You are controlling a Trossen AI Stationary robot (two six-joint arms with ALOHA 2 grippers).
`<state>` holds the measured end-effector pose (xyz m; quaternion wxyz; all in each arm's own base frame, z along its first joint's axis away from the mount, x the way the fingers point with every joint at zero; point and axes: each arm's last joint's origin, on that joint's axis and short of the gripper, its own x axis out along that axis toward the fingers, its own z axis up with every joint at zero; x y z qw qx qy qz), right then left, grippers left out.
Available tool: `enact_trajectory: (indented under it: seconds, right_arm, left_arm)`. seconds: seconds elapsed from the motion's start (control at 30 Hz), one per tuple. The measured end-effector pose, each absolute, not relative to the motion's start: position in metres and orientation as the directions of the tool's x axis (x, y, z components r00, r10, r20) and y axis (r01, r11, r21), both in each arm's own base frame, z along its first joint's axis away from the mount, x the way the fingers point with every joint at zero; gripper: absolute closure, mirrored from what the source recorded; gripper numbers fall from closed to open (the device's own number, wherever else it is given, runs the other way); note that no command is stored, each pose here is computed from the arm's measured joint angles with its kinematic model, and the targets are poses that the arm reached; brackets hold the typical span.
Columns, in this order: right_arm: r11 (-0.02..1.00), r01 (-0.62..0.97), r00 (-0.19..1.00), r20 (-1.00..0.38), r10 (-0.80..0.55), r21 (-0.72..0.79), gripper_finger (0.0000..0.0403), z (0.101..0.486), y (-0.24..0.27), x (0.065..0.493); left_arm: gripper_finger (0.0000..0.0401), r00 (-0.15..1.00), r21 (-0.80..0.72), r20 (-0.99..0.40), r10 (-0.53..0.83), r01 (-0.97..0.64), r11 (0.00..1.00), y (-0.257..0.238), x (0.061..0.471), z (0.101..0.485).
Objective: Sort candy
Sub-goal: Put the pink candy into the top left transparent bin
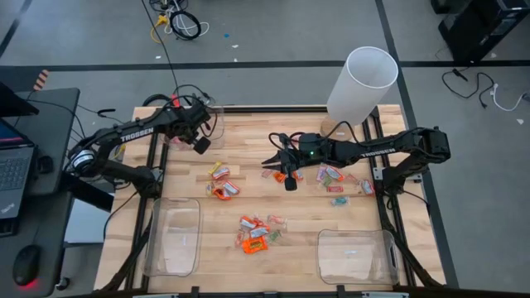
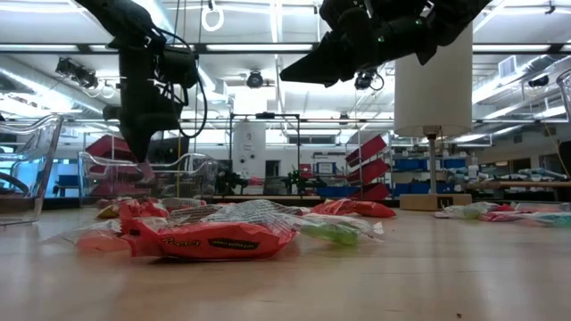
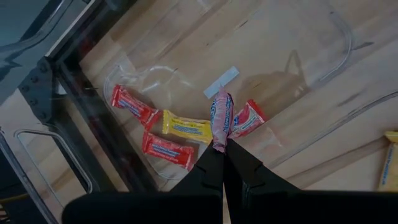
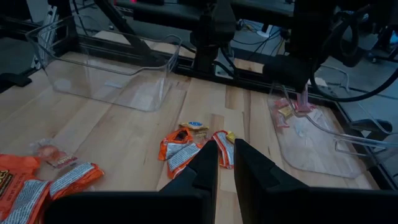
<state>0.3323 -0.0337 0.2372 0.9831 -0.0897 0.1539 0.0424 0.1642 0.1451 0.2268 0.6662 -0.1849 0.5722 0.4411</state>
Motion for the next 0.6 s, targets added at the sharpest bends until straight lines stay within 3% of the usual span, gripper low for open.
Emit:
enact_trajectory:
  seconds: [0.6]
  right_arm:
    - [0.980,-0.110,0.949,-0.310,0.055,-0.163,0.0364,0.2373,-0.0338,0.3323]
  left_arm:
    - [0.0401,-0.087,0.271,-0.936,0.341,-0.795,0.542,0.1448,0.1638,0.2212]
